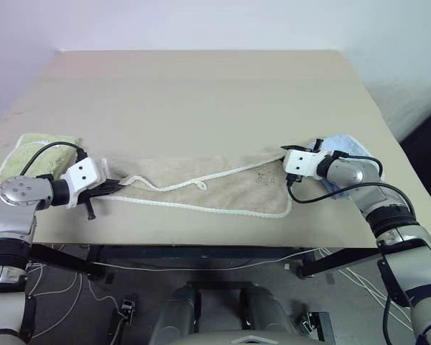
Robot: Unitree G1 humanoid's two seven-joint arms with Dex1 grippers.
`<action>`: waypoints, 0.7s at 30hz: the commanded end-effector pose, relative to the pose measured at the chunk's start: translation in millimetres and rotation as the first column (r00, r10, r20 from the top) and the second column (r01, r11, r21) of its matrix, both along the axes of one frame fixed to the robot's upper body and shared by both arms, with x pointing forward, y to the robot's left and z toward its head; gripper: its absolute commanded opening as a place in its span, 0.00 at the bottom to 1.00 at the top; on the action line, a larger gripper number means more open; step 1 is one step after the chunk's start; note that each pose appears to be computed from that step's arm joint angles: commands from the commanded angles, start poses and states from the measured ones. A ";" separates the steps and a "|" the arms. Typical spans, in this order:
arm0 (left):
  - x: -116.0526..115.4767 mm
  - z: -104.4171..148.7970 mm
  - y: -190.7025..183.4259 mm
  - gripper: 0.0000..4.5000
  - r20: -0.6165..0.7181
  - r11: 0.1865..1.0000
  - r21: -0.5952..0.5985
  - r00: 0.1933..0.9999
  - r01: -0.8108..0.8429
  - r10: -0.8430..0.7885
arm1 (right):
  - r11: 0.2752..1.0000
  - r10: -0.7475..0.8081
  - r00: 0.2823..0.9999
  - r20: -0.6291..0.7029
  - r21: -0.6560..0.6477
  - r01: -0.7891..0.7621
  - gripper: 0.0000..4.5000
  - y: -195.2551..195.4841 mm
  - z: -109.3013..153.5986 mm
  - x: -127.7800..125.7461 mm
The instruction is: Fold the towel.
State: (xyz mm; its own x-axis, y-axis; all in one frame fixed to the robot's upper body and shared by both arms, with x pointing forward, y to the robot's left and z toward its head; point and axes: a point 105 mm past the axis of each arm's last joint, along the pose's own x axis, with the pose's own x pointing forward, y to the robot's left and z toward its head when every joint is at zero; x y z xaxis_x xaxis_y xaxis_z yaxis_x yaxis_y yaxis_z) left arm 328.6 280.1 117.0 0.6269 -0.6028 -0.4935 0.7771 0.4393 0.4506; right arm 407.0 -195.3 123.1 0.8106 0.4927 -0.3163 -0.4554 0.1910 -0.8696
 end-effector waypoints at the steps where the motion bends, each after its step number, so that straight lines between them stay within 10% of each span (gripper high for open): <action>1: 2.0 13.8 0.6 0.00 0.061 1.000 -0.015 0.998 -0.002 0.003 | 1.000 0.012 0.999 0.042 0.021 -0.013 0.01 -0.5 17.3 0.5; 9: 14.1 31.4 7.6 0.00 0.136 0.994 -0.085 0.987 -0.071 0.082 | 0.999 0.015 0.995 0.098 0.042 -0.019 0.01 -2.9 45.2 0.7; 21: 73.3 163.2 15.8 0.00 0.445 0.900 -0.398 0.820 -0.179 0.360 | 0.989 -0.058 0.957 0.283 0.144 0.018 0.01 -26.1 170.9 13.0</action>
